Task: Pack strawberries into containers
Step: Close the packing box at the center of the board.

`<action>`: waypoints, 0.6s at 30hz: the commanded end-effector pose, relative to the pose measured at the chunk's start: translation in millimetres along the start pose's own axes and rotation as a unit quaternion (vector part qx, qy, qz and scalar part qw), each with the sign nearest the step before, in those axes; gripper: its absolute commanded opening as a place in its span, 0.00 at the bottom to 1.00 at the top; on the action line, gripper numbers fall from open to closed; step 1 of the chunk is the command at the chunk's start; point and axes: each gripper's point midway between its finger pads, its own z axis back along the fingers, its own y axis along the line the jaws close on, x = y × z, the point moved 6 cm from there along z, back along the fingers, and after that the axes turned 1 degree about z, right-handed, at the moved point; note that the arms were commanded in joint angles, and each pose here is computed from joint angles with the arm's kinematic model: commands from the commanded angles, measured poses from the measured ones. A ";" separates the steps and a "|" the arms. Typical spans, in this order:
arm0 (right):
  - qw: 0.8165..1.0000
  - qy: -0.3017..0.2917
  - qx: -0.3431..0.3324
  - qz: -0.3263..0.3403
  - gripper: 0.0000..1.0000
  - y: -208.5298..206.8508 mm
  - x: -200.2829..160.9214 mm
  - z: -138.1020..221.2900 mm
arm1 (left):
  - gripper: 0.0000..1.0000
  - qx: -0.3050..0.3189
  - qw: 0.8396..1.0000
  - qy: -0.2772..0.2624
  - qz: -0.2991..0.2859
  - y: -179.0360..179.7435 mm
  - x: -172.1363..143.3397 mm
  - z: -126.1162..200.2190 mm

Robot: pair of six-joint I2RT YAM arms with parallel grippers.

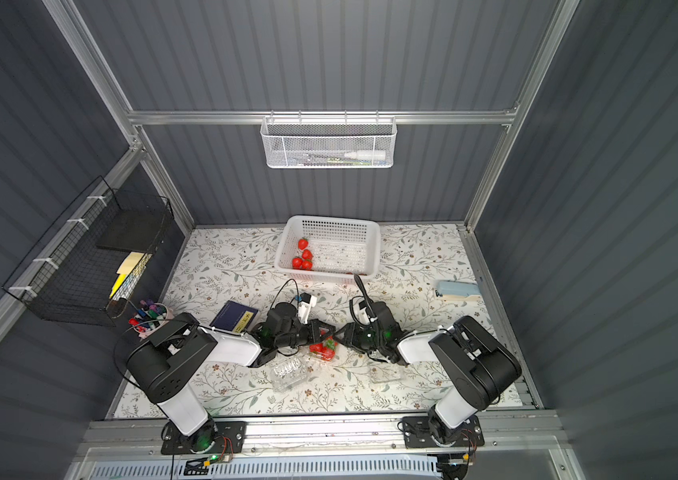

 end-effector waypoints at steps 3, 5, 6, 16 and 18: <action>0.999 -0.018 -0.004 -0.032 0.40 -13.7 0.6 0.3 | 0.14 0.022 0.999 0.027 0.007 10.2 -13.4 0.3; 0.999 -0.017 0.006 -0.036 0.37 -13.8 1.0 -1.9 | 0.14 0.022 0.999 0.027 0.008 10.7 -13.4 -0.4; 0.999 -0.017 0.009 -0.039 0.36 -14.5 0.9 -2.9 | 0.14 0.023 0.999 0.027 0.008 11.1 -13.5 -0.8; 0.999 -0.008 0.015 -0.046 0.22 -17.1 0.1 -5.2 | 0.14 0.023 0.999 0.026 0.013 14.1 -15.6 -0.9; 0.999 -0.009 0.011 -0.044 0.26 -17.0 -0.4 -3.5 | 0.14 0.023 0.999 0.028 0.014 14.4 -16.2 -1.4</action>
